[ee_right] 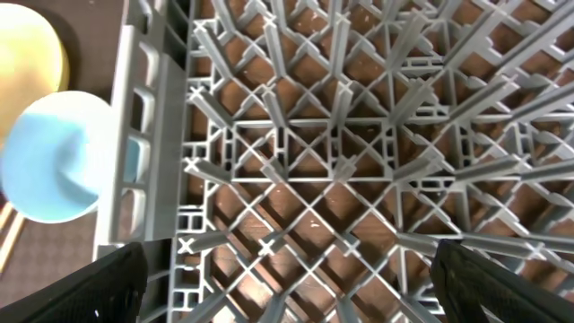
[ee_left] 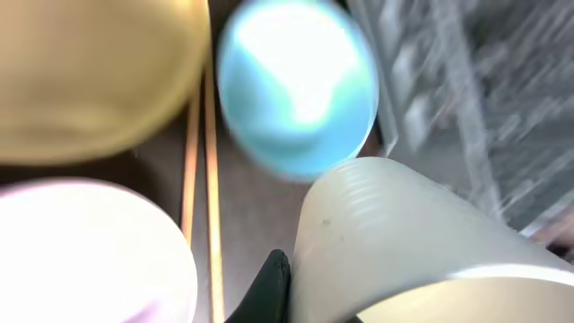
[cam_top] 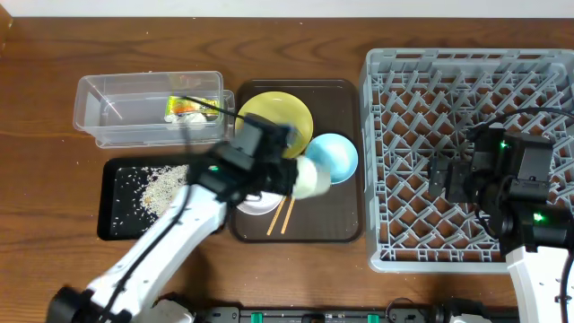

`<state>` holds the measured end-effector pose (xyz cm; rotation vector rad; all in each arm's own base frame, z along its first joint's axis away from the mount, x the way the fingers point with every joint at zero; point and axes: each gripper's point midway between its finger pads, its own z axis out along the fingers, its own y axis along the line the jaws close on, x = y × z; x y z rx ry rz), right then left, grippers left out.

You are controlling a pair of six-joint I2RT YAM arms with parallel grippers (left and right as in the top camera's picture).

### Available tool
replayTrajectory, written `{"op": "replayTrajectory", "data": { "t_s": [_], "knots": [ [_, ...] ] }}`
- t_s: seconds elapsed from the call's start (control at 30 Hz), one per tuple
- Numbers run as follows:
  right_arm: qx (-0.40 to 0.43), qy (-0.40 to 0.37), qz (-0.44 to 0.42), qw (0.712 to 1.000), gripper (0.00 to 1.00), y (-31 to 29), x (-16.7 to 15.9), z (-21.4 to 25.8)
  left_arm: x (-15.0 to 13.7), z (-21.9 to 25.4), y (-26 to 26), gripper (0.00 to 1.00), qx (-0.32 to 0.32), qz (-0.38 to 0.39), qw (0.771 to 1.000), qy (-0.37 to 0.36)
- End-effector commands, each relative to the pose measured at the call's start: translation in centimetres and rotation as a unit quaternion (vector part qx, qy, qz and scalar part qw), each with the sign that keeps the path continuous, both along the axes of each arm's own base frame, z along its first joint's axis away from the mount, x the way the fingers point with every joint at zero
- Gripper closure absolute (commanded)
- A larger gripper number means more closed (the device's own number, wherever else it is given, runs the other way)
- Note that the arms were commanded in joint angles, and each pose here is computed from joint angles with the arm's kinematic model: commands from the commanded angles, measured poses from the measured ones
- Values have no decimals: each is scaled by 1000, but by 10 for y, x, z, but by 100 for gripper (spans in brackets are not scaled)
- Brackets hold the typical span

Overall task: Sort waste into correct bins and load items into the dishwasher rack
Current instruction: 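Grasp the small white cup with the left gripper and lift it, then hand the white cup from the left gripper to the right gripper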

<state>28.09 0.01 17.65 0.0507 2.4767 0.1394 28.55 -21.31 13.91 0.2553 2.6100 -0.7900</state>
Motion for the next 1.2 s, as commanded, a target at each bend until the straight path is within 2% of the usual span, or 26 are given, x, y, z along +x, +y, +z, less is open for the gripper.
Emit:
{"op": "replayTrajectory", "data": {
  "t_s": [0.0, 0.1, 0.23, 0.37, 0.5, 0.67, 0.8, 0.97, 1.17],
  "knots": [
    [40, -23, 79, 996, 1, 32, 3, 14, 13, 21, 0, 94, -87, 49, 994, 37],
    [111, -36, 185, 976, 1, 72, -5, 21, 23, 32, -13, 94, -175, 52, 980, 81],
    [189, -34, 270, 944, 1, 104, -18, 23, 23, 42, -37, 94, -269, -5, 954, 132],
    [238, -20, 334, 912, 1, 128, -29, 14, 14, 45, -55, 94, -341, -70, 915, 203],
    [277, -20, 392, 877, 1, 148, -34, 12, 12, 33, -58, 94, -351, -69, 900, 251],
    [292, -30, 424, 857, 1, 164, -24, 7, 6, 38, -60, 94, -367, -98, 888, 259],
    [313, -70, 465, 825, 1, 179, -16, 17, 3, 43, -61, 93, -375, -104, 879, 274],
    [308, -91, 491, 810, 1, 191, -10, 17, -3, 51, -62, 94, -387, -126, 870, 278],
    [316, -109, 526, 782, 1, 207, -18, 26, -4, 52, -62, 94, -388, -124, 866, 289]
  ]
}}
